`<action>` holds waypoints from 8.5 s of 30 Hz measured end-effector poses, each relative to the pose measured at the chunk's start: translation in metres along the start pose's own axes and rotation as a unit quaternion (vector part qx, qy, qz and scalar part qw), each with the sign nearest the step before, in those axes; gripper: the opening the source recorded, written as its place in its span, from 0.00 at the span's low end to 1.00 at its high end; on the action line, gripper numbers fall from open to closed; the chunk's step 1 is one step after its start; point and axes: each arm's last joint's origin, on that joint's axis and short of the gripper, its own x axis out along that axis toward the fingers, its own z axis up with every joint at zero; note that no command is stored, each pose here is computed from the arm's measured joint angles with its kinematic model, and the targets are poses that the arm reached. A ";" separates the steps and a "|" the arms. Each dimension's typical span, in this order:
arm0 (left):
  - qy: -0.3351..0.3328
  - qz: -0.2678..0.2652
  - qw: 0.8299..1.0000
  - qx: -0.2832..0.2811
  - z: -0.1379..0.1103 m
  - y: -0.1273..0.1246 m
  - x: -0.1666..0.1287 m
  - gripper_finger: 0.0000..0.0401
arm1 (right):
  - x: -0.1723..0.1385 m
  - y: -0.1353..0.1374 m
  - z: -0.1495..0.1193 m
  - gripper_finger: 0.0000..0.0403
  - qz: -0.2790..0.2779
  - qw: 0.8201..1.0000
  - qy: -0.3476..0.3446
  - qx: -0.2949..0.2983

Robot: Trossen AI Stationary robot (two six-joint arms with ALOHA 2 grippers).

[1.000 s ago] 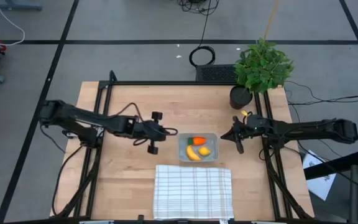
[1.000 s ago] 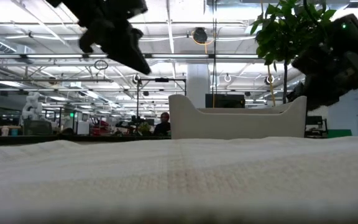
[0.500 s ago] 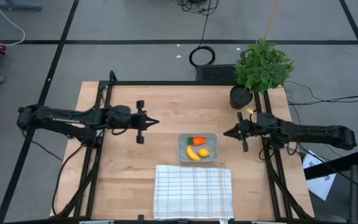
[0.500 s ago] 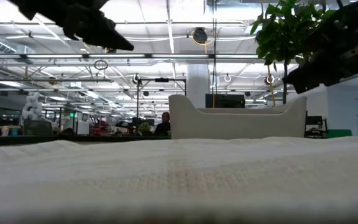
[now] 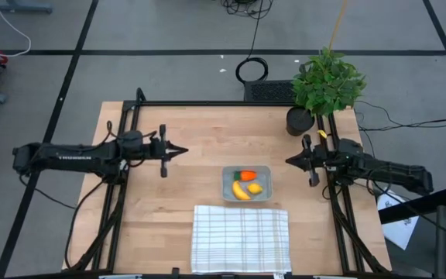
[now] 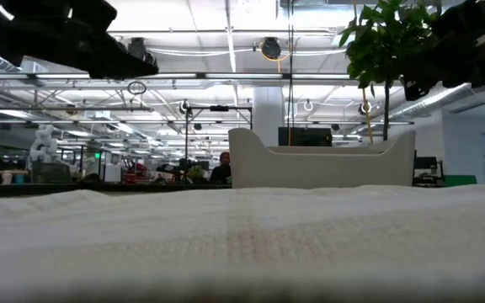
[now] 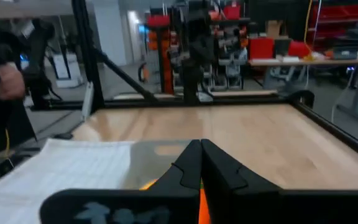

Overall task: Pick and placing Produce into tupperware
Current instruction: Return to Home Position

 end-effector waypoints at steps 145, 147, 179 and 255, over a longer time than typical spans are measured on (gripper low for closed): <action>-0.035 0.000 0.999 -0.019 -0.049 -0.039 -0.058 0.00 | -0.004 0.020 -0.010 0.00 0.096 0.995 -0.037 0.010; -0.035 0.000 0.999 -0.020 -0.049 -0.039 -0.058 0.00 | -0.004 0.020 -0.010 0.00 0.096 0.995 -0.038 0.003; -0.017 0.025 0.998 -0.062 -0.052 -0.038 -0.058 0.01 | -0.005 0.025 -0.010 0.00 0.174 0.984 -0.030 0.031; -0.058 0.015 0.996 -0.071 -0.045 -0.037 -0.058 0.05 | -0.005 0.024 -0.005 0.00 0.145 0.987 -0.060 0.018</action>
